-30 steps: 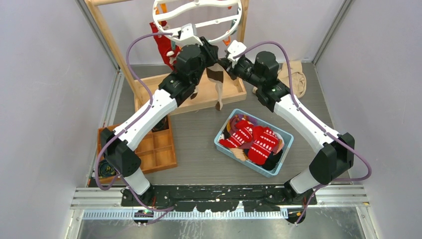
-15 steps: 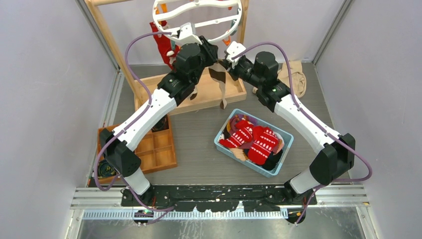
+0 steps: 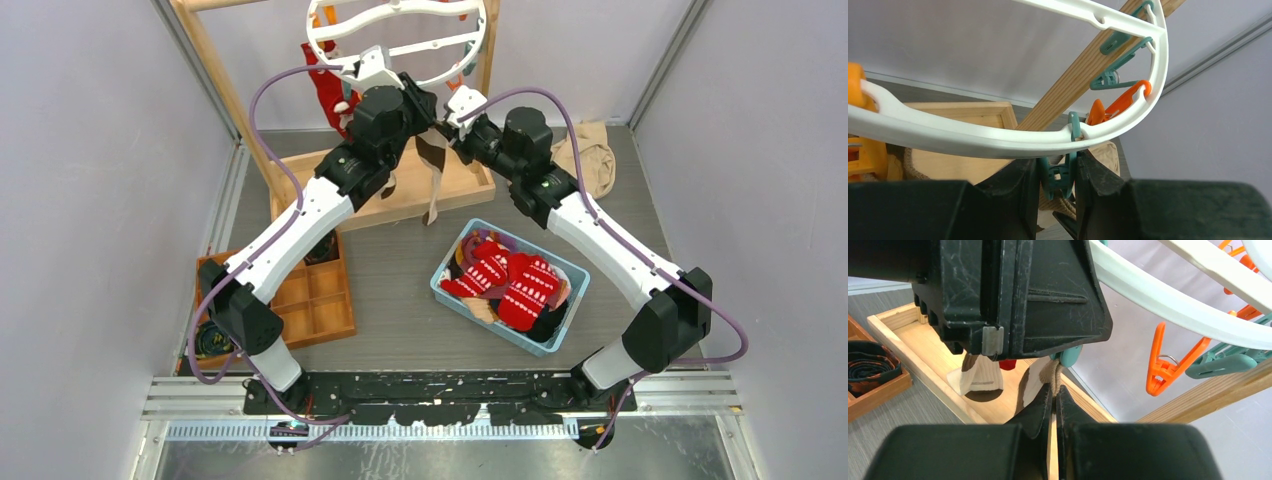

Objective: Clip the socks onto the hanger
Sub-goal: Clamp the sock onto the hanger.

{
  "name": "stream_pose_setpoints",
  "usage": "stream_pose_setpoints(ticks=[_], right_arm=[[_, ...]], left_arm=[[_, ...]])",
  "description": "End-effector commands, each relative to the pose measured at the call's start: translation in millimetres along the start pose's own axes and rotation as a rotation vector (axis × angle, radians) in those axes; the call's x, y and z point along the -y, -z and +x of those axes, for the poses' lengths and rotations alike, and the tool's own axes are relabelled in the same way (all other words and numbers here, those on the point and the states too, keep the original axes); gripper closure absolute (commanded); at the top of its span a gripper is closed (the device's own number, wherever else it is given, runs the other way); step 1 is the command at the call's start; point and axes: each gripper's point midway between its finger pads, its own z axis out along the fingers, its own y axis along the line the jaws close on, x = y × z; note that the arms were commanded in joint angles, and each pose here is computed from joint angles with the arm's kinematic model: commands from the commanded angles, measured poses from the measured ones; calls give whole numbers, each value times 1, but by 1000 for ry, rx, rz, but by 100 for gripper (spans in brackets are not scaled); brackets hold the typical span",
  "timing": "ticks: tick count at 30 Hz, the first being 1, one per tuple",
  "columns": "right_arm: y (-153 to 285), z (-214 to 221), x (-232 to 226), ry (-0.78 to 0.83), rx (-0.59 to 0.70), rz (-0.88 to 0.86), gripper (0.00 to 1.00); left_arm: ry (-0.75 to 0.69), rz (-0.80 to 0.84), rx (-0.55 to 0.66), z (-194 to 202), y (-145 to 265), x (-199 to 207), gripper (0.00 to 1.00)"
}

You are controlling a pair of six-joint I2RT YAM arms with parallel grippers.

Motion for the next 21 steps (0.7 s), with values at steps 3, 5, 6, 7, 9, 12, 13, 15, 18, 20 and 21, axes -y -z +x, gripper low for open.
stream_pose_setpoints(ticks=[3,5,6,7,9,12,13,15,18,20,21], right_arm=[[6,-37,18,28,83,83,99],[6,-38,19,28,88,87,99],[5,-38,19,28,90,89,99],[5,-39,19,28,92,87,99],[4,-39,17,28,94,84,100],[4,-40,14,27,98,77,99],[4,-41,13,27,99,76,99],[3,-41,12,26,100,75,100],[1,-42,11,37,102,80,99],[0,-42,12,44,101,90,99],[0,-44,13,47,104,96,99]], left_arm=[[38,-7,43,-22,3,5,98],[38,-11,41,-21,3,4,99],[37,-11,38,-20,3,4,99],[38,-13,38,-20,3,4,99],[40,-16,37,-19,3,3,99],[42,-19,36,-18,3,3,99],[45,-20,36,-19,3,3,99],[47,-20,36,-20,3,3,99],[51,-24,34,-19,4,2,100],[55,-24,32,-19,4,2,100],[55,-25,31,-19,4,2,100]])
